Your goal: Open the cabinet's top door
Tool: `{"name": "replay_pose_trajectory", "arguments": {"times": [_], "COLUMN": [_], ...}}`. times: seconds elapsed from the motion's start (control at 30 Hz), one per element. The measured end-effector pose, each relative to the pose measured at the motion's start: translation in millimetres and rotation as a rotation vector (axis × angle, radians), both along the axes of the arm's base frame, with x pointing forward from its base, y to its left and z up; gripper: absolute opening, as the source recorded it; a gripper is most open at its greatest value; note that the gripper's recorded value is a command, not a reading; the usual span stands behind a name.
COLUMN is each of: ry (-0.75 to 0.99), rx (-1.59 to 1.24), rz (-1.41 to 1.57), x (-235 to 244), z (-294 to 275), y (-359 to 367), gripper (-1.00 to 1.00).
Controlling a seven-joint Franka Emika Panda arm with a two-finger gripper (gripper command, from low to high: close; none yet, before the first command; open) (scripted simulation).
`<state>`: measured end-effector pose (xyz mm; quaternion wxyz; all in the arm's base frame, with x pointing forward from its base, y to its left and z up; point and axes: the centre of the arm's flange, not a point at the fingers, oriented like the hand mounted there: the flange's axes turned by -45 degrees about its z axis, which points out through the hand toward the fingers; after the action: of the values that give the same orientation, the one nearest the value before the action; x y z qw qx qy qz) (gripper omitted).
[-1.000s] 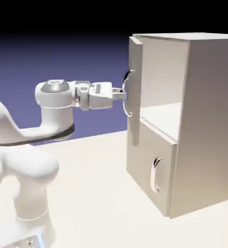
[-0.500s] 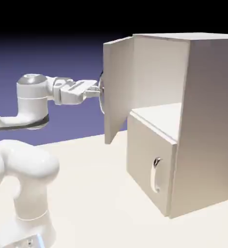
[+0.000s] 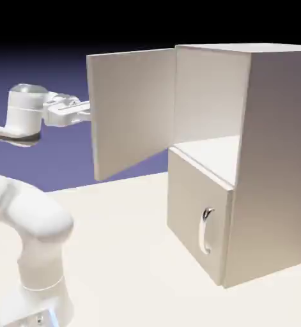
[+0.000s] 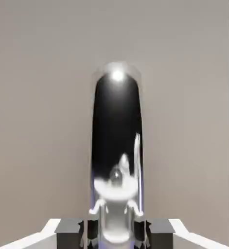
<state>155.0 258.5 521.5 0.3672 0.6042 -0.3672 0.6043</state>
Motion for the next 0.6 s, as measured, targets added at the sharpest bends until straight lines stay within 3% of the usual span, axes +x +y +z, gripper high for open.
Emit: {"name": "replay_pose_trajectory", "arguments": {"times": [0.6], "ry": [0.0], "rx": [0.0], "rz": [-0.329], "x": [14.3], "z": [0.0], "y": [110.7], "gripper": [-1.0]}}
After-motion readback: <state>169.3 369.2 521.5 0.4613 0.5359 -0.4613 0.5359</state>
